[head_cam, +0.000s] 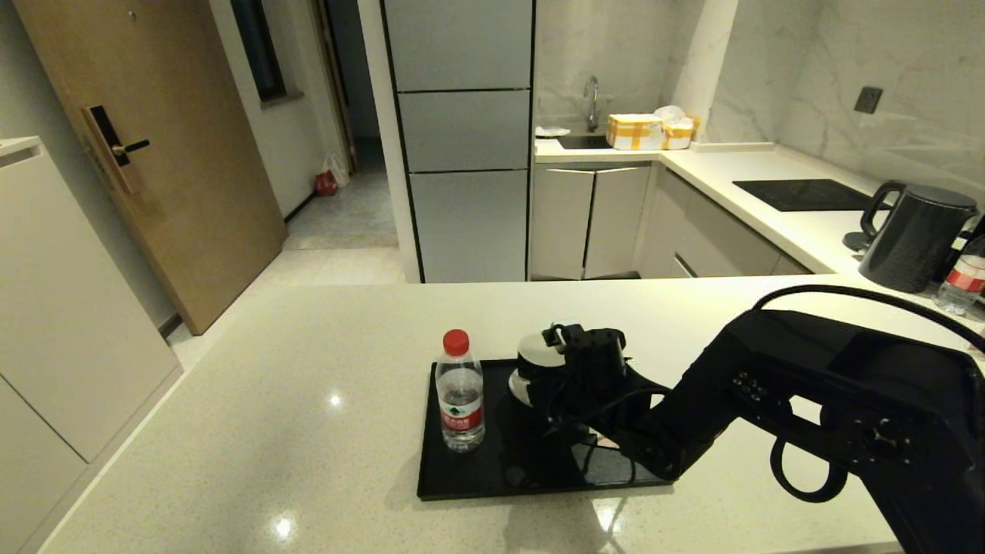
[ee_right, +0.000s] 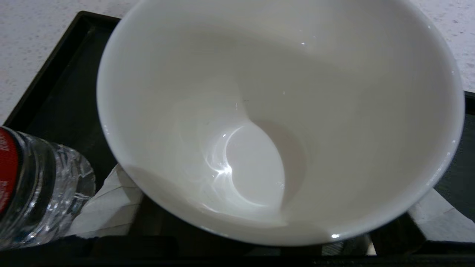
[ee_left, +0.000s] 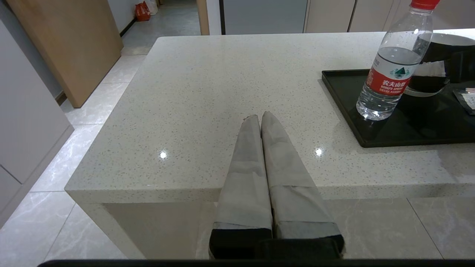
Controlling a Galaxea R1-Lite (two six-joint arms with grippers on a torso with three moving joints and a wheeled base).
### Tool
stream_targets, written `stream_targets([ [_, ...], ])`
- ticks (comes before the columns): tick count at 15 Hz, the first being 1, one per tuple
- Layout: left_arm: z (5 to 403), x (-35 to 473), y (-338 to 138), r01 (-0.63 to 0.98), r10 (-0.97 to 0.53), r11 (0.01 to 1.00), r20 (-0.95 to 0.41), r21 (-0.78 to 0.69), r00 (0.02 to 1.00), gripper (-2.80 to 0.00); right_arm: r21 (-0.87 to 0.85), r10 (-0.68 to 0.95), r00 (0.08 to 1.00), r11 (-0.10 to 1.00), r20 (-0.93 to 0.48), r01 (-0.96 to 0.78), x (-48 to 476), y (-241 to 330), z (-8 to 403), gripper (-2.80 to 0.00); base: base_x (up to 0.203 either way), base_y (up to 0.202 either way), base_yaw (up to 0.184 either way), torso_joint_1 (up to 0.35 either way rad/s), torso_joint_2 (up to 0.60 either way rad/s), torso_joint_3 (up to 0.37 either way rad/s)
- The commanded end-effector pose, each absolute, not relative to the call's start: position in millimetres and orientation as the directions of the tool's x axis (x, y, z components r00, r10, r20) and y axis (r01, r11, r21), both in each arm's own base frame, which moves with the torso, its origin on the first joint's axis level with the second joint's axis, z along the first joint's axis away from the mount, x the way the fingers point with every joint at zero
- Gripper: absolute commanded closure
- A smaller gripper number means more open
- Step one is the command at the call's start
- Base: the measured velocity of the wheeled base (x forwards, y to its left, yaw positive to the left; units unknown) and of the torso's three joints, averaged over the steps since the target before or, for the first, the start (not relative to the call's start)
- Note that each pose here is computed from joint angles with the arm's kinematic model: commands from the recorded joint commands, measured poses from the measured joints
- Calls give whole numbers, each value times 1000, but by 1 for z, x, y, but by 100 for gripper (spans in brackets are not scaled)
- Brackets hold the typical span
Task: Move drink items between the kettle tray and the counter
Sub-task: Return the tea cup to its original position
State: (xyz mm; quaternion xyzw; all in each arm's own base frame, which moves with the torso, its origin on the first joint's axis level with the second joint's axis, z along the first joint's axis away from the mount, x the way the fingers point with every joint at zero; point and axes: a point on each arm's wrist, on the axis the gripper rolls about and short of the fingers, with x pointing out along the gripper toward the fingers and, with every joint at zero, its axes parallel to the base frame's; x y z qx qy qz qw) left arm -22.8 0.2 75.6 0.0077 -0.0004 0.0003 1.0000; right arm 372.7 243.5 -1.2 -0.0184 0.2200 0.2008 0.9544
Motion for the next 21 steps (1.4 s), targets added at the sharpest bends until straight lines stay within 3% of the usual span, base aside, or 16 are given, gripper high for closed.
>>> stream_targets([
  [1, 75, -23, 0, -2, 2, 1000, 2, 15, 1000, 0, 50, 371, 819, 919, -437, -390, 376, 246, -8, 0, 0, 0, 0, 0, 0, 0],
  [21, 75, -23, 0, -2, 2, 1000, 2, 15, 1000, 0, 31, 326, 833, 936, -448, -350, 388, 238, -17, 0, 0, 0, 0, 0, 0, 0],
])
